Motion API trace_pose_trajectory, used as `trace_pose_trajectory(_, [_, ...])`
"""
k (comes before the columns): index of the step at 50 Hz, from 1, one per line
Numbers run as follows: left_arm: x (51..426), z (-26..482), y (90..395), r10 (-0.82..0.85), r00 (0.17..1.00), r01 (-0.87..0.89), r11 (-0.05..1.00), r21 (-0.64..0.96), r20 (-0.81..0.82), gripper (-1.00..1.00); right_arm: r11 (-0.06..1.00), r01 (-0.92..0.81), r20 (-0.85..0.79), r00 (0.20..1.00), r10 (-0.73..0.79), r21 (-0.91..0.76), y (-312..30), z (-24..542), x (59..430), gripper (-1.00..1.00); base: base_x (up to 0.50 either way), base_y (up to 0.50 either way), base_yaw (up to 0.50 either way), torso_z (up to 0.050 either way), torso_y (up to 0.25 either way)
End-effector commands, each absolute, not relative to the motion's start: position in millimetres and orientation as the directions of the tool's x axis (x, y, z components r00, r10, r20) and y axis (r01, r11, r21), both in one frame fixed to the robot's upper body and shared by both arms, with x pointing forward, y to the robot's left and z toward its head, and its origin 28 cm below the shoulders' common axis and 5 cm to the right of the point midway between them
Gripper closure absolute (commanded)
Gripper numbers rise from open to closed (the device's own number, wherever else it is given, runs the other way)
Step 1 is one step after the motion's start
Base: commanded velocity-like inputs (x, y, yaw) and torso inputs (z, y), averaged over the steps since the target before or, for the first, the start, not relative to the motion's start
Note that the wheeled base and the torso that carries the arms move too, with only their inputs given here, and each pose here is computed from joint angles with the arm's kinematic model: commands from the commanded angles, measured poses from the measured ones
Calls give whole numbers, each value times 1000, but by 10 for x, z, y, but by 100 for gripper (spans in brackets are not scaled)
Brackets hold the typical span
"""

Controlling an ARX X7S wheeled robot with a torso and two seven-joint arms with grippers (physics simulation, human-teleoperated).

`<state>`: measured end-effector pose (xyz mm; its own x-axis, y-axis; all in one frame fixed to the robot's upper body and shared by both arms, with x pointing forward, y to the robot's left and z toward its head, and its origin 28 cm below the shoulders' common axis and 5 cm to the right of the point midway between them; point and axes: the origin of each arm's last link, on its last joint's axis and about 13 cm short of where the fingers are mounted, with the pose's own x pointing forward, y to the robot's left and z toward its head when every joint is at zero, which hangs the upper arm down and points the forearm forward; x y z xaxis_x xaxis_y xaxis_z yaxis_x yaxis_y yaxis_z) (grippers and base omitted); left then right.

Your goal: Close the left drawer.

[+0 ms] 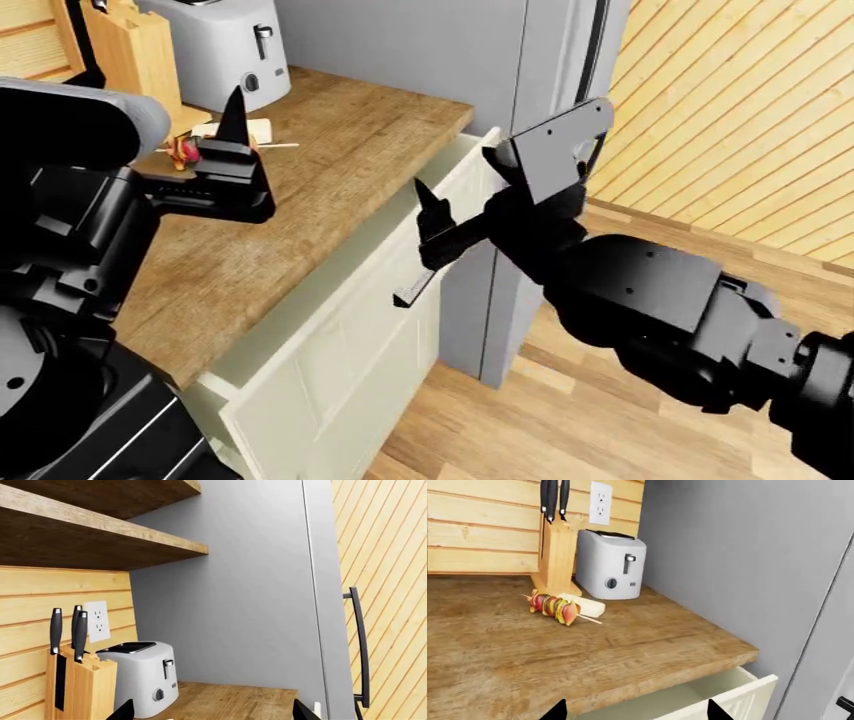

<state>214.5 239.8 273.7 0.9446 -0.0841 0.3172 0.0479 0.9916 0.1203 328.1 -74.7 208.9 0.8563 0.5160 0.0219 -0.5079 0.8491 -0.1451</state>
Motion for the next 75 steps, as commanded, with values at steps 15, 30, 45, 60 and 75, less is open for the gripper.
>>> trace_pose_trajectory(15, [2149, 2757, 2378, -82, 942, 51, 993, 103, 325, -100, 954, -240, 272, 920, 283, -181, -1244, 3017, 2599, -100, 0, 0, 0, 0, 0])
trace_pose_trajectory(30, [2130, 2807, 2352, -88, 936, 61, 994, 89, 340, -100, 976, -100, 360, 918, 165, -192, -1432, 3355, 2273, -100, 0, 0, 0, 0, 0])
trace_pose_trajectory(45, [2007, 2947, 2198, -137, 926, 127, 991, 53, 353, -100, 984, -23, 372, 924, 89, -178, -1555, 3371, 2124, -100, 0, 0, 0, 0, 0])
trace_pose_trajectory(60, [1794, 3364, 1710, -260, 893, 302, 951, -60, 368, -100, 986, -1, 376, 924, 65, -168, -1616, 3381, 2078, -100, 0, 0, 0, 0, 0])
trace_pose_trajectory(75, [1718, 3422, 1111, -354, 902, 396, 906, -147, 248, -100, 988, 22, 379, 924, 37, -151, -1684, 3360, 2042, -100, 0, 0, 0, 0, 0])
